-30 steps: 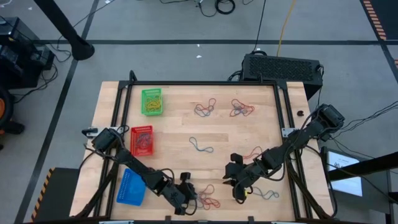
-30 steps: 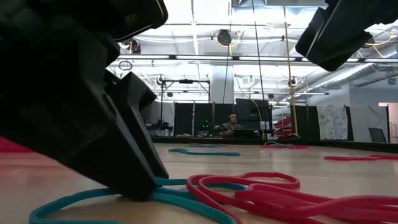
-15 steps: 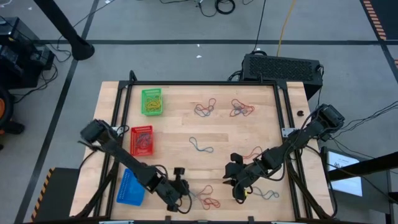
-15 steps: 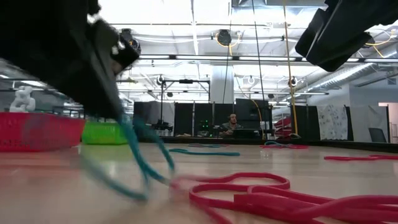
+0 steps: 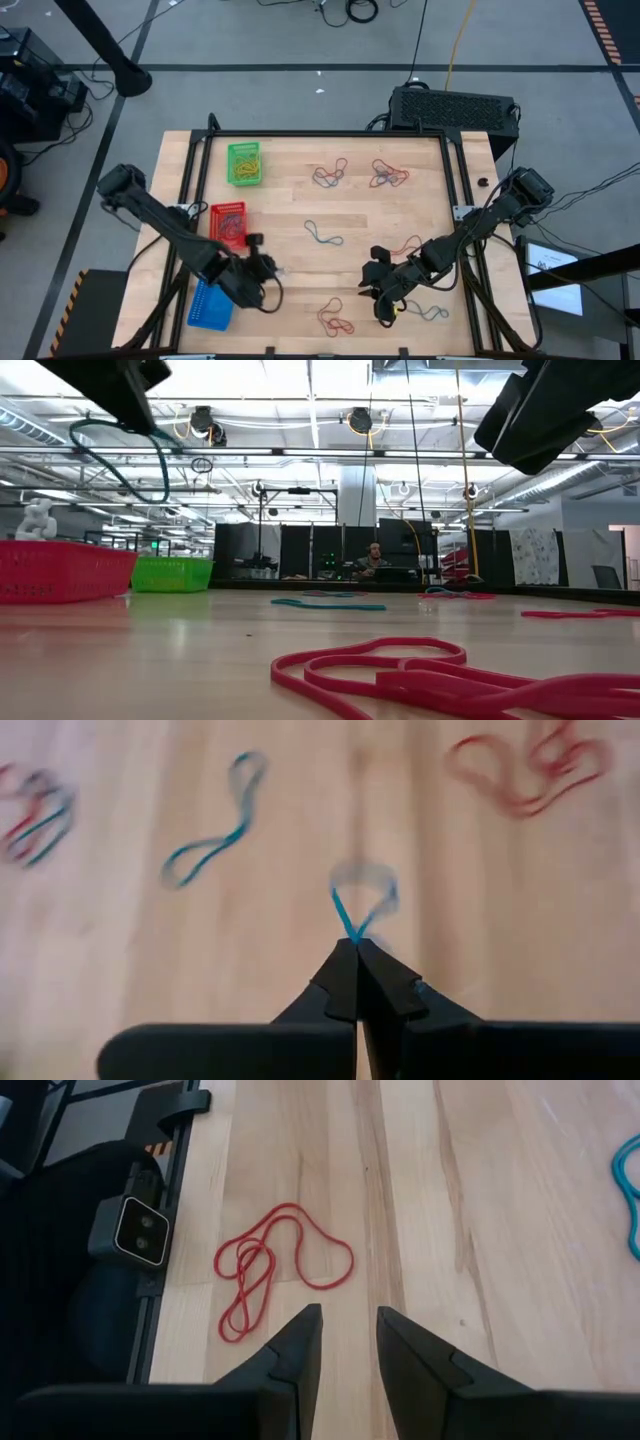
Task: Sort rubber bands into baskets
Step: Put the blue rubber band into the red bin
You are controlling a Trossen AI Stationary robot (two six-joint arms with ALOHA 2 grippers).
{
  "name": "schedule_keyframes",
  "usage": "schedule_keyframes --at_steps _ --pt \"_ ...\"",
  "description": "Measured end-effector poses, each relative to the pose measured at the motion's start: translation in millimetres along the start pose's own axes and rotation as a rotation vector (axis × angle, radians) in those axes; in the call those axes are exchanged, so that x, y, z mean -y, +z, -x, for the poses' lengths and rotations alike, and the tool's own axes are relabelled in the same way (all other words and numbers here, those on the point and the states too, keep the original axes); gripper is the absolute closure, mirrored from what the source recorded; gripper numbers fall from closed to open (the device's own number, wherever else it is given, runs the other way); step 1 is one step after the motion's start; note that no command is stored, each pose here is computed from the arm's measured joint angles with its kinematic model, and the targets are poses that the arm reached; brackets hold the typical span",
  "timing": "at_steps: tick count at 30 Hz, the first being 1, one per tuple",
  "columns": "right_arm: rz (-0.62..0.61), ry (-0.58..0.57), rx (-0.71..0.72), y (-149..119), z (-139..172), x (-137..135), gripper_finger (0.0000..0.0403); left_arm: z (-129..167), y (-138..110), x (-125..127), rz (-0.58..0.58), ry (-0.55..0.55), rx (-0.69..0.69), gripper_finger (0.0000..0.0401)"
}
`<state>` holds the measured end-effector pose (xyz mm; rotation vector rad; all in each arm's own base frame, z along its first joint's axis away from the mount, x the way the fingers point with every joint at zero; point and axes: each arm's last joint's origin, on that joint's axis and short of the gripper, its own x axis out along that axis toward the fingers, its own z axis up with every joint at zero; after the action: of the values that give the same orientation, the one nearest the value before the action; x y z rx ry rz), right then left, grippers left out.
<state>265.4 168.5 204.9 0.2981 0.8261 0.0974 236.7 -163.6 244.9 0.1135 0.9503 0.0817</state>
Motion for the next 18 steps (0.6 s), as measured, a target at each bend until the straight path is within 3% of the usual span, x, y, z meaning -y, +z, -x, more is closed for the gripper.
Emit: schedule_keyframes --at_steps 12,18 --pt "0.082 -0.121 0.084 5.2 -0.5 6.5 0.0312 33.7 -38.4 -52.6 0.139 0.379 -0.323 0.0400" --pt "0.080 -0.123 0.083 5.9 -0.8 7.7 0.0312 33.9 -49.1 -64.4 0.156 0.474 -0.430 0.0400"
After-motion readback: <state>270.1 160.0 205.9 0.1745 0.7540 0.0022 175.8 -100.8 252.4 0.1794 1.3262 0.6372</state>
